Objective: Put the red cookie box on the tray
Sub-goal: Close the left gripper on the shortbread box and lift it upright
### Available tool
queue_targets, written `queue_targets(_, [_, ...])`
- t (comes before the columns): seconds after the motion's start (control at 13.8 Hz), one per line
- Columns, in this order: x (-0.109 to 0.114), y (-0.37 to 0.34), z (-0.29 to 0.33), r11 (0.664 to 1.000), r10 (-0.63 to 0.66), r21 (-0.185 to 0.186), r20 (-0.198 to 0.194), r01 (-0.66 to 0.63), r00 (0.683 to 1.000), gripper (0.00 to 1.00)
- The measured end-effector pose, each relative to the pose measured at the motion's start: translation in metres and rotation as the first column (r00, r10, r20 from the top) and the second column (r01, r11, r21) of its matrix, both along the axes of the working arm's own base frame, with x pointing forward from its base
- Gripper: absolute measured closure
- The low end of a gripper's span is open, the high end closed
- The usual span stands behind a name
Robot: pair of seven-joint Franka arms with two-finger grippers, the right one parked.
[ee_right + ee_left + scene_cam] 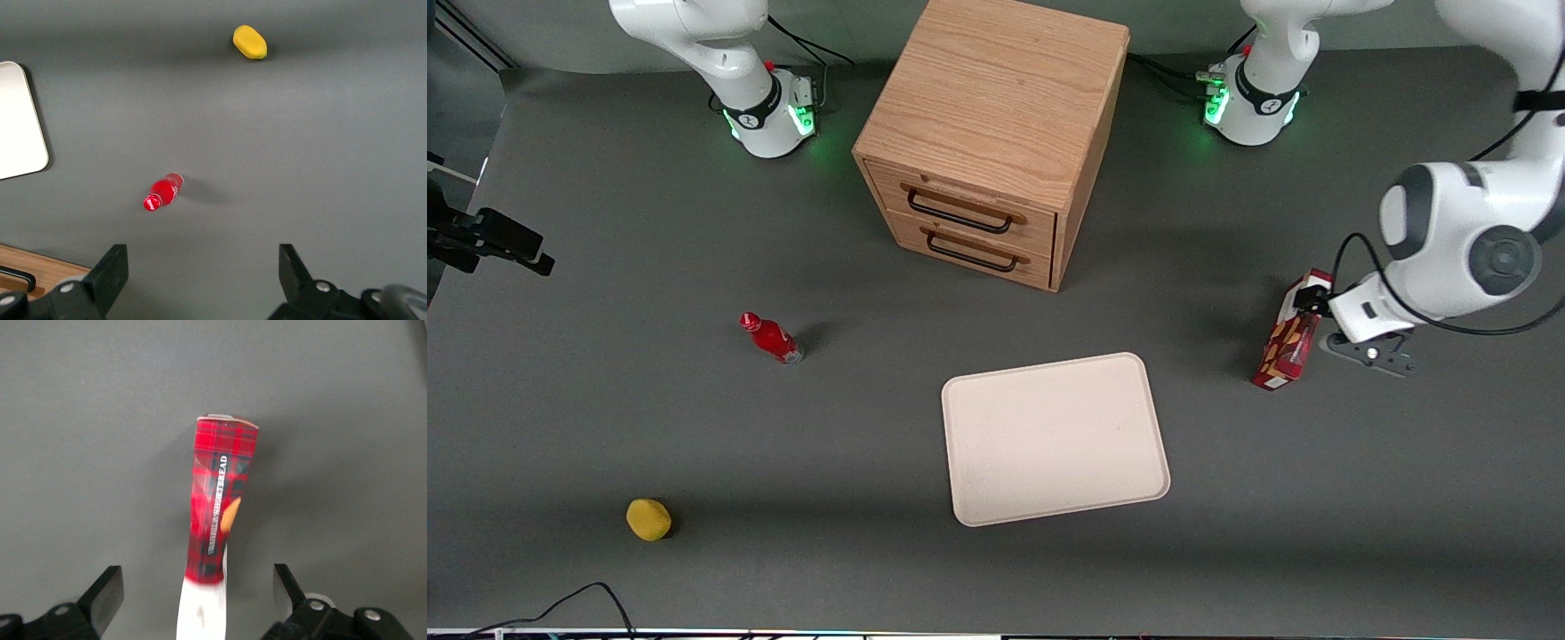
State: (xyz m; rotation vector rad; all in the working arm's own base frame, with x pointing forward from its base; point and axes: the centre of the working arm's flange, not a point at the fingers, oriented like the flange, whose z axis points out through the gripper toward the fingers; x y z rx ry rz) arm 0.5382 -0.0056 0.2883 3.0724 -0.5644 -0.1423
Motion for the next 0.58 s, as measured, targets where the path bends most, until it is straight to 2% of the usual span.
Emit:
queue_targets(0.15, [-0.02, 0.0, -0.046, 1.0, -0.005, -0.005, 0.07, 0.005, 0.998, 0.03])
queue_targets(0.22, [-0.028, 0.0, -0.064, 1.0, -0.005, -0.008, 0.085, 0.006, 0.996, 0.05])
queue_targets(0.44, [-0.029, 0.0, -0.078, 1.0, -0.012, -0.009, 0.089, 0.013, 0.996, 0.42])
queue_targets(0.58, [-0.021, 0.001, -0.067, 1.0, -0.012, -0.008, 0.069, 0.012, 0.998, 0.67])
